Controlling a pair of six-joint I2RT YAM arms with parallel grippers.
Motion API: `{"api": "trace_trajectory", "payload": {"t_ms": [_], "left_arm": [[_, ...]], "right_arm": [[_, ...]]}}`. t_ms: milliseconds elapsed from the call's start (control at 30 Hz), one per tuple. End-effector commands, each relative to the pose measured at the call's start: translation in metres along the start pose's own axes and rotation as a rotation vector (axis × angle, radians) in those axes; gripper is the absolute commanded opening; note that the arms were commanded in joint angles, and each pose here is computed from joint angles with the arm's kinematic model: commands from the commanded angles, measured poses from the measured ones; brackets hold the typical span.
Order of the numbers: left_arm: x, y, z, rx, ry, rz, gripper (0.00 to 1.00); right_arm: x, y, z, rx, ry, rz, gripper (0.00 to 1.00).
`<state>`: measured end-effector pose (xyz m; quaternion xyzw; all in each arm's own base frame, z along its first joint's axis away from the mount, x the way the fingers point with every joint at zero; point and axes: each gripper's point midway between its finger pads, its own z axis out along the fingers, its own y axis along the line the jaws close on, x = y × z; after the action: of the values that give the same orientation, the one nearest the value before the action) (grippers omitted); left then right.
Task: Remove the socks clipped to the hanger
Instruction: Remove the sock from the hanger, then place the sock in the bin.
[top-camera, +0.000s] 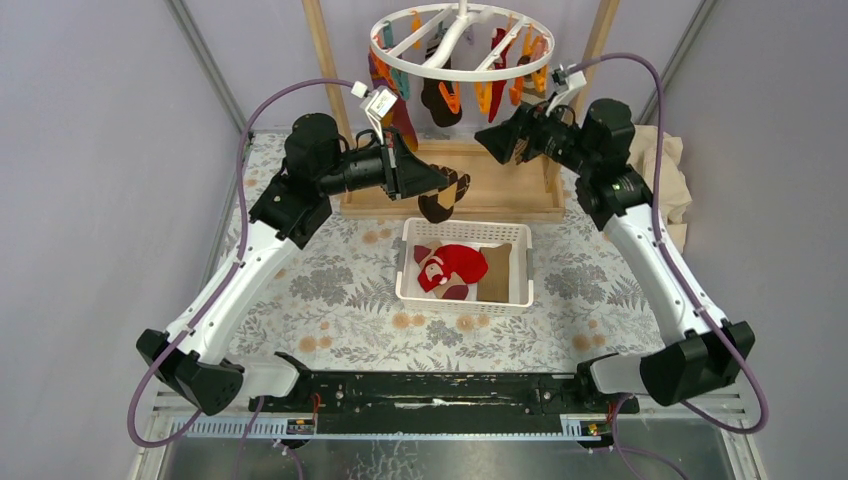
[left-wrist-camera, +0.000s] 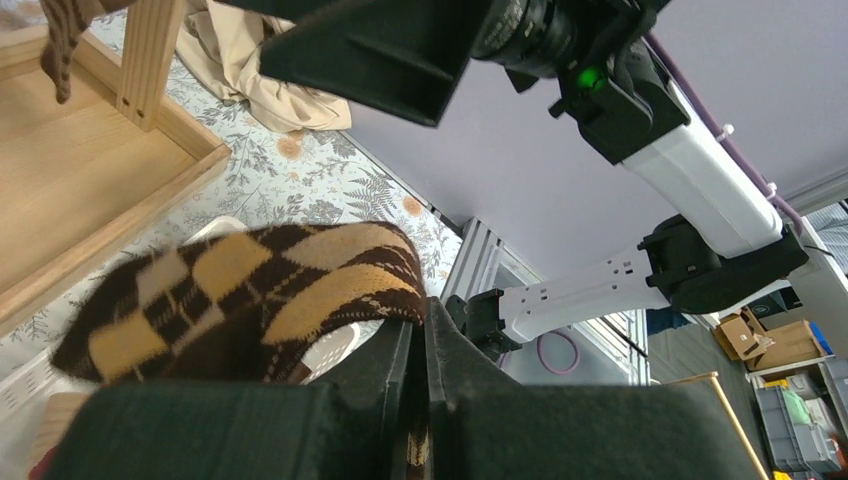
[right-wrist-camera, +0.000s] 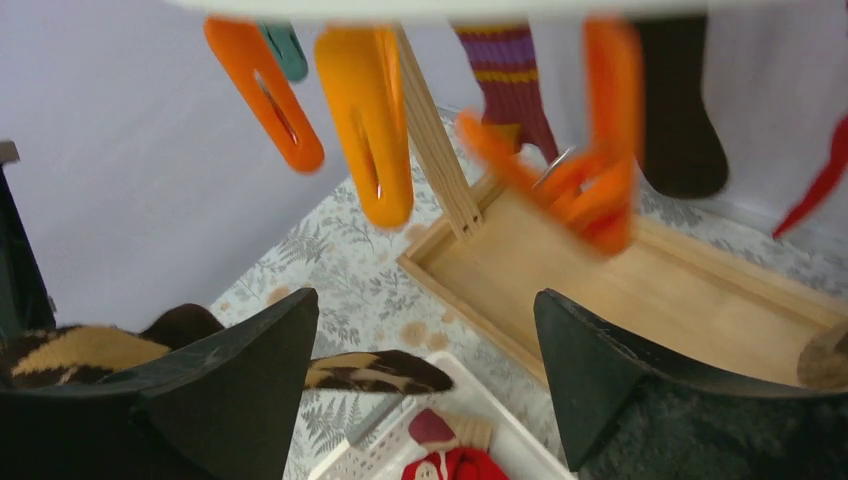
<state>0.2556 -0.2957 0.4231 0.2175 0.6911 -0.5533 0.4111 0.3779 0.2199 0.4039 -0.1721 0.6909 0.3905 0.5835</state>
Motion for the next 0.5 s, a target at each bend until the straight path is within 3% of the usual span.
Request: {"api": "trace_trajectory", "payload": {"t_ms": [0,467], "left_arm": [[0.001,0.001,0.007,0.036,0.002,-0.014,0.11],[0.074,0.025,0.065,0.011,0.133,-0.090,0.14]], "right_arm": [[0.006,-0.004,-0.028,0.118,-0.012,0.004,0.88],[0.091,-0.032,-0.096,0.405,0.154,0.133,0.89]]}}
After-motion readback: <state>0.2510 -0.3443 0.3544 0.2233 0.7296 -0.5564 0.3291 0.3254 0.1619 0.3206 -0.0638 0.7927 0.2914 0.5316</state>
